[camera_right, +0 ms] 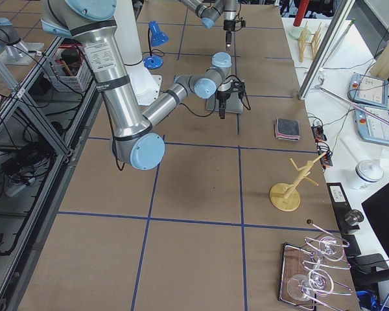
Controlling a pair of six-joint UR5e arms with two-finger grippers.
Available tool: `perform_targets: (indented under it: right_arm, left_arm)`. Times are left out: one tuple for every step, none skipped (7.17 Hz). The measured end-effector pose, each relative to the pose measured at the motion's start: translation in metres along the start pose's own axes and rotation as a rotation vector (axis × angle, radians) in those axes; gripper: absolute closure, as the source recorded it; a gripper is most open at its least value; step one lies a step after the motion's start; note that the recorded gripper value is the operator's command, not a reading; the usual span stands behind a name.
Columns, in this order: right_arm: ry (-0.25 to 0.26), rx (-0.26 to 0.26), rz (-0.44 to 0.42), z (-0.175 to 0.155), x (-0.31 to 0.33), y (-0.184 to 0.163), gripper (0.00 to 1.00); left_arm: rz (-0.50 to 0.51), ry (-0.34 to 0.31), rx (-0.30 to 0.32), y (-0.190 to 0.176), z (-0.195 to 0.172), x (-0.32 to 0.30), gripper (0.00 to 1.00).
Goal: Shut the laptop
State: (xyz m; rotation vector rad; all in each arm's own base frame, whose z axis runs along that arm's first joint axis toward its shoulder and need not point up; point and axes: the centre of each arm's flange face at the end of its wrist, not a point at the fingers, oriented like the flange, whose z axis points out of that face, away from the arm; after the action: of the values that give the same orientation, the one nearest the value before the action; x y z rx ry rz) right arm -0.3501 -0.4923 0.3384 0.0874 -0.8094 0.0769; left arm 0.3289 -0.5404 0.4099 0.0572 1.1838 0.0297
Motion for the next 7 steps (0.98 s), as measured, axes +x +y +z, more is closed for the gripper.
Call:
perform_targets:
  right_arm:
    - [0.014, -0.017, -0.047, -0.007, 0.038, -0.005, 0.01]
    - [0.028, -0.031, -0.092, -0.012, 0.077, -0.010, 0.01]
    - [0.037, -0.042, -0.135, -0.020, 0.118, -0.016, 0.01]
    - [0.045, -0.050, -0.176, -0.030, 0.163, -0.020, 0.01]
    - [0.054, -0.056, -0.221, -0.041, 0.212, -0.022, 0.01]
    - [0.059, -0.064, -0.265, -0.053, 0.264, -0.018, 0.01]
    - [0.056, -0.076, -0.298, -0.063, 0.315, -0.010, 0.01]
  left_arm:
    - [0.063, -0.062, -0.007, 0.002, -0.018, -0.028, 0.01]
    - [0.127, -0.128, -0.010, 0.002, -0.047, -0.061, 0.01]
    - [0.187, -0.192, -0.018, 0.001, -0.079, -0.097, 0.01]
    - [0.245, -0.254, -0.034, -0.003, -0.117, -0.137, 0.01]
    - [0.274, -0.311, -0.068, -0.008, -0.158, -0.177, 0.01]
    - [0.270, -0.347, -0.112, -0.008, -0.196, -0.214, 0.01]
    - [0.235, -0.362, -0.140, 0.001, -0.229, -0.250, 0.01]
